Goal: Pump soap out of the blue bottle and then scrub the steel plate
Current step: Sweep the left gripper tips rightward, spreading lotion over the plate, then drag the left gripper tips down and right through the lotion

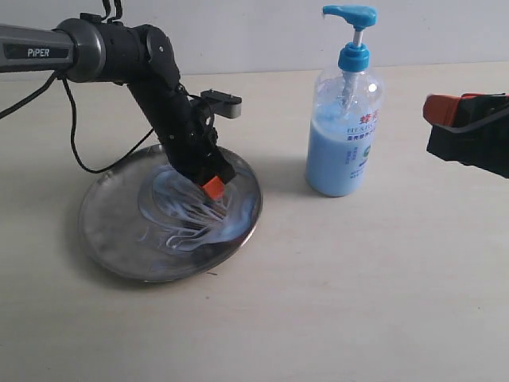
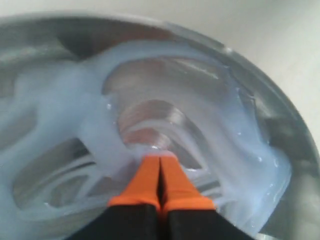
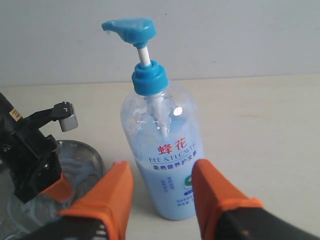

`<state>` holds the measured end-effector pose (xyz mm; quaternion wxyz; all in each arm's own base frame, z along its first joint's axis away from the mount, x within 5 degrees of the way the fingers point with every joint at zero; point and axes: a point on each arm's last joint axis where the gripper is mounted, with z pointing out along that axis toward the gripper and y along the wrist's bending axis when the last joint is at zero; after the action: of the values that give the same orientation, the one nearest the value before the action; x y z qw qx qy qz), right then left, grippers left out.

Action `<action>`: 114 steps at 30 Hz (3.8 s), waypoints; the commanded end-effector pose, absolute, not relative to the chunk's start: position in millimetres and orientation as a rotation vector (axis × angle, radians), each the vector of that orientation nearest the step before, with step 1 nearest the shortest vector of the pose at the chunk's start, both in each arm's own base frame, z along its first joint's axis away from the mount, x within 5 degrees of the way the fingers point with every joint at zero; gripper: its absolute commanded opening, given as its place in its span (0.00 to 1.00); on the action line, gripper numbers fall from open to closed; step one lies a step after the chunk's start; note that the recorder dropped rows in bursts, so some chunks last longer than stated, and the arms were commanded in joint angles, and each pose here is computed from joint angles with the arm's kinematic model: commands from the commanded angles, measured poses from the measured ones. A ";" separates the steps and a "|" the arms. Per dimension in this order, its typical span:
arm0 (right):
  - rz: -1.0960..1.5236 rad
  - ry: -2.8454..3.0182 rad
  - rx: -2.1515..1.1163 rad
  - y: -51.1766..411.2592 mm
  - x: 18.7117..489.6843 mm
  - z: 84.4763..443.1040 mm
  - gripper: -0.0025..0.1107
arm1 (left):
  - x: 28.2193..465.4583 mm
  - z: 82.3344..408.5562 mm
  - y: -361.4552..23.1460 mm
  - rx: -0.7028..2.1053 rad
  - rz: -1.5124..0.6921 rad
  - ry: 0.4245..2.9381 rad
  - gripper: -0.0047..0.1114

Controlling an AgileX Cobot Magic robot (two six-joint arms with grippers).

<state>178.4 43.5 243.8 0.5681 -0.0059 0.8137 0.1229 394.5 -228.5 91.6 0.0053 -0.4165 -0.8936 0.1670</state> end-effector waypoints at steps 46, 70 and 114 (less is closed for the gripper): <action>0.285 1.913 -0.023 43.3 176.8 243.5 0.38 | 381.8 74.1 -273.0 -1.501 0.359 -2.735 0.04; 0.283 1.903 -0.024 43.2 177.1 244.4 0.38 | 378.2 59.6 -206.4 -1.308 0.498 -2.638 0.04; 0.282 1.904 -0.026 43.2 177.0 244.2 0.38 | 398.3 69.2 -195.4 -1.302 0.496 -2.740 0.04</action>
<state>178.1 43.5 243.1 0.5649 -0.0063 0.8159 0.1228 409.6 -205.8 99.1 -0.0404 -0.3965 -0.9014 0.1691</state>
